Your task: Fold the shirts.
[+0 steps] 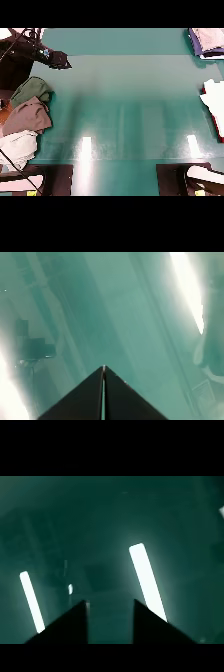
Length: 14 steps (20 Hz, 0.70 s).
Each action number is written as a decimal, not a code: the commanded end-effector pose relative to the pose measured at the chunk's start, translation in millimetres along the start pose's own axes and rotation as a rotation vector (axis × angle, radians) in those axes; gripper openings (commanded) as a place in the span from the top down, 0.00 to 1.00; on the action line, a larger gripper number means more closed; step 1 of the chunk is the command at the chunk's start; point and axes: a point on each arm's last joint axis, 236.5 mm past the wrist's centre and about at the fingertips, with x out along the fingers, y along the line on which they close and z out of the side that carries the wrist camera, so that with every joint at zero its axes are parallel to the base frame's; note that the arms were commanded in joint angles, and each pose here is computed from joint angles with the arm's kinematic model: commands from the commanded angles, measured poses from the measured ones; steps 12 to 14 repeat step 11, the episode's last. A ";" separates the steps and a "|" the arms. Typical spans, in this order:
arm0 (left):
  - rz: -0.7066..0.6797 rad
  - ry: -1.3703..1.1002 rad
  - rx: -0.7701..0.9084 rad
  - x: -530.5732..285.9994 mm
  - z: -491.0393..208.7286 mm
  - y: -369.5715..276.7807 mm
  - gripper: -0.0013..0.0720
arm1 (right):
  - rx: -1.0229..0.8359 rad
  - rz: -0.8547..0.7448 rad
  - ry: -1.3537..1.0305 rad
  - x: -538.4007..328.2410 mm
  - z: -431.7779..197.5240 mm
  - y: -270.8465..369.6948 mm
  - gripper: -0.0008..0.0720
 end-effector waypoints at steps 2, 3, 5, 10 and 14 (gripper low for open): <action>-0.002 0.005 0.000 0.3 -1.2 -0.4 0.95 | -0.260 0.195 0.197 47.1 -56.3 122.6 0.96; -0.002 0.005 0.000 0.3 -1.2 -0.4 0.95 | -0.311 0.215 0.229 54.4 -69.7 140.9 0.96; -0.002 0.005 0.000 0.3 -1.2 -0.4 0.95 | -0.396 0.250 0.276 65.7 -93.7 172.4 0.96; -0.002 0.005 0.000 0.3 -1.2 -0.4 0.95 | -0.508 0.301 0.348 77.0 -133.8 213.4 0.96; -0.002 0.005 0.000 0.3 -1.2 -0.4 0.95 | -0.515 0.304 0.353 77.4 -136.8 215.8 0.97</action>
